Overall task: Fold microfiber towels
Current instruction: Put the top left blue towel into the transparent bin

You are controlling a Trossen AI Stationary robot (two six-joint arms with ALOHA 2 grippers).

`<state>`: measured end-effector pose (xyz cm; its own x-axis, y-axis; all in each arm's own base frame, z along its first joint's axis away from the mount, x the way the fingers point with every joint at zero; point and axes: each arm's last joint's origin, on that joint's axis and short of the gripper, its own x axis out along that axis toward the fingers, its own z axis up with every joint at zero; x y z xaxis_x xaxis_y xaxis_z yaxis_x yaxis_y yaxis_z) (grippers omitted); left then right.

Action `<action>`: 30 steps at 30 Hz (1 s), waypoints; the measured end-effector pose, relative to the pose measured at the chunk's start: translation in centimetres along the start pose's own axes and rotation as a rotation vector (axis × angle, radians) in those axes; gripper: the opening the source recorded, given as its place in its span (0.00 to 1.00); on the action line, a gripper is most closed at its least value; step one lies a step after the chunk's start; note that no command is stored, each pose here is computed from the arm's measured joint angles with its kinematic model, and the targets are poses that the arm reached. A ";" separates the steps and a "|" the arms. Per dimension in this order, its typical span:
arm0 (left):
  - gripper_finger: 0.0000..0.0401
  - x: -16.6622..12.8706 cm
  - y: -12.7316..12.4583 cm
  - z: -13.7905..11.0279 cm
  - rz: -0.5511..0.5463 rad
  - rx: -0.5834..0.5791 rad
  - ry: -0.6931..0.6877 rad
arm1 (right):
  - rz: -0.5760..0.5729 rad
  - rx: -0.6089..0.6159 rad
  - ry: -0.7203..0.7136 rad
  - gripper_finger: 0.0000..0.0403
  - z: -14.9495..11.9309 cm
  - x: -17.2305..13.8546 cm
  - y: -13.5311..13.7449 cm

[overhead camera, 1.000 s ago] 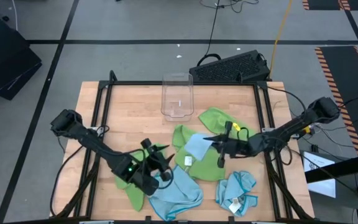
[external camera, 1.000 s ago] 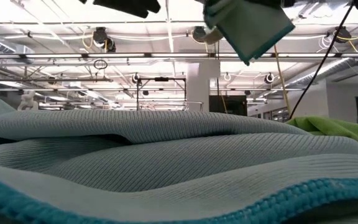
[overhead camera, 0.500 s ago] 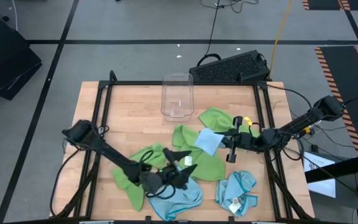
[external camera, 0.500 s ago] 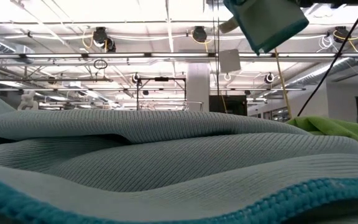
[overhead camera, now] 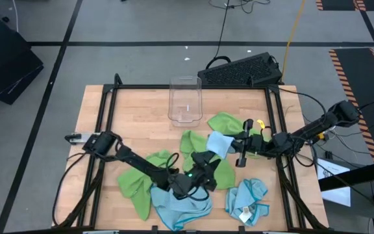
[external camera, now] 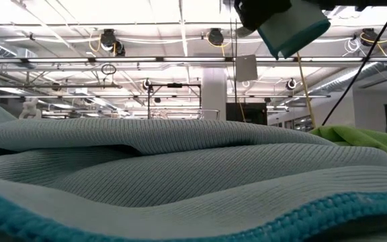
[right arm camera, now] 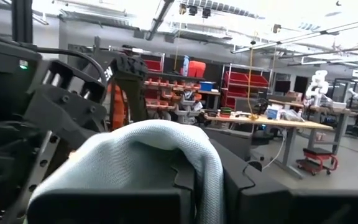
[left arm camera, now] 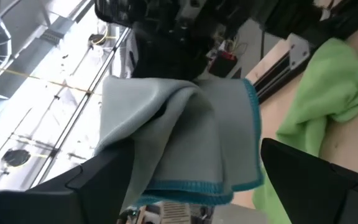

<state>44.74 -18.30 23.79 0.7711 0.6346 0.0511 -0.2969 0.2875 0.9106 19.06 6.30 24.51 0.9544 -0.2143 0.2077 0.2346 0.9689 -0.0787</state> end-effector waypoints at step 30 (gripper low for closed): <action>0.88 4.9 1.3 -2.9 0.083 -0.099 0.153 | -0.202 0.025 0.030 0.05 -0.1 0.2 -1.0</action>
<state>46.49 -12.72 24.04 0.6494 0.7584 0.0547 -0.4155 0.2937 0.8609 19.06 5.26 24.53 0.8938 -0.4074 0.1875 0.4172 0.9087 -0.0143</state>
